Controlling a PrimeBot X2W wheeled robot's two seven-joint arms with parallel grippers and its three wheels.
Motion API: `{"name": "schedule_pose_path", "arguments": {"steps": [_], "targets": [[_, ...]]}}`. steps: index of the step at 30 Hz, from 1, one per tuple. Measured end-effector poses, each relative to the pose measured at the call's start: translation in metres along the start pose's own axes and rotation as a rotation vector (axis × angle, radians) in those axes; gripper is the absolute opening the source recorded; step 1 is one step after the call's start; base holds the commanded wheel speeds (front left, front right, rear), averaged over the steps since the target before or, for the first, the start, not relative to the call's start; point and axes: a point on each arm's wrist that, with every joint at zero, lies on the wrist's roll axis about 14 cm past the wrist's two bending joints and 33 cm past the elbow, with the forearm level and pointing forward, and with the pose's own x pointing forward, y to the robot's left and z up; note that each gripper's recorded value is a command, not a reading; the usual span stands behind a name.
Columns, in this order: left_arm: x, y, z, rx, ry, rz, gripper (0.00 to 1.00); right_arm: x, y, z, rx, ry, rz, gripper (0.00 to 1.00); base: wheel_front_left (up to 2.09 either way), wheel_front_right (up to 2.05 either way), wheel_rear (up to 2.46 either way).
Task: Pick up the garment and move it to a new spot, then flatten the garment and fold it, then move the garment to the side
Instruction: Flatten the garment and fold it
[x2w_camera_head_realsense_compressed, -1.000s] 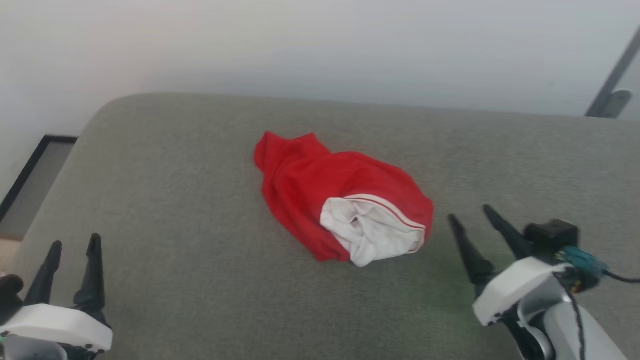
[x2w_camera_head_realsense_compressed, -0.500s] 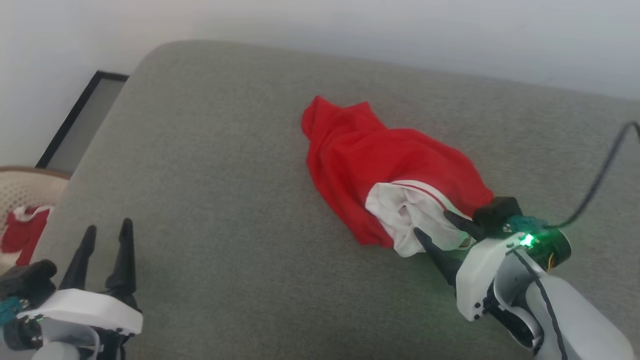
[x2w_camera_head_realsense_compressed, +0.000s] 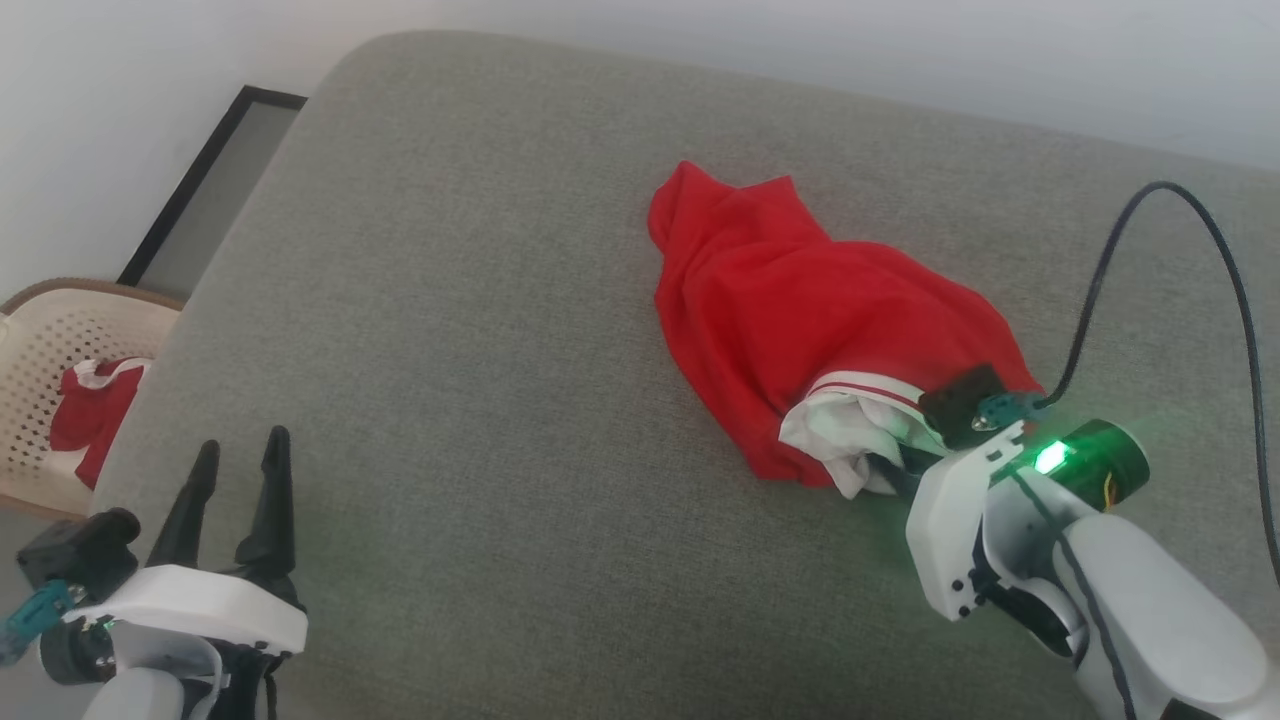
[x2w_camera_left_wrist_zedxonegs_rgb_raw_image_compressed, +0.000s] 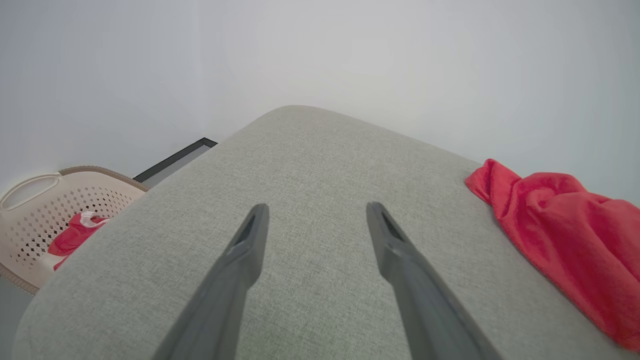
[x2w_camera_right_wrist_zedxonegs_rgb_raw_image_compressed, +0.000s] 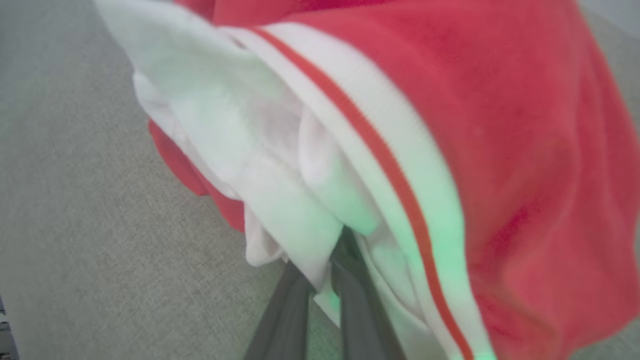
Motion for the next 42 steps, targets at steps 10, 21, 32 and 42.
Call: {"name": "schedule_pose_path", "arguments": {"steps": [10, 21, 32, 42], "targets": [[0.011, -0.006, 0.005, 0.008, -0.023, -0.032, 1.0, -0.045, -0.038, 0.02, 0.039, -0.065, -0.111, 0.0, 0.0, 0.0, 0.0], [0.03, -0.036, 0.005, 0.019, -0.028, -0.121, 1.0, -0.135, -0.11, 0.0, 0.12, -0.059, -0.365, 0.0, 0.0, 0.0, 0.0], [0.04, -0.051, -0.002, 0.029, -0.01, -0.164, 1.0, -0.17, -0.131, -0.088, 0.309, 0.123, -0.485, 0.0, 0.0, 0.0, 0.0], [0.041, -0.055, -0.001, 0.042, -0.005, -0.186, 1.0, -0.165, -0.124, -0.109, 0.393, 0.141, -0.478, 1.0, 0.0, 0.0, 0.0]]}}
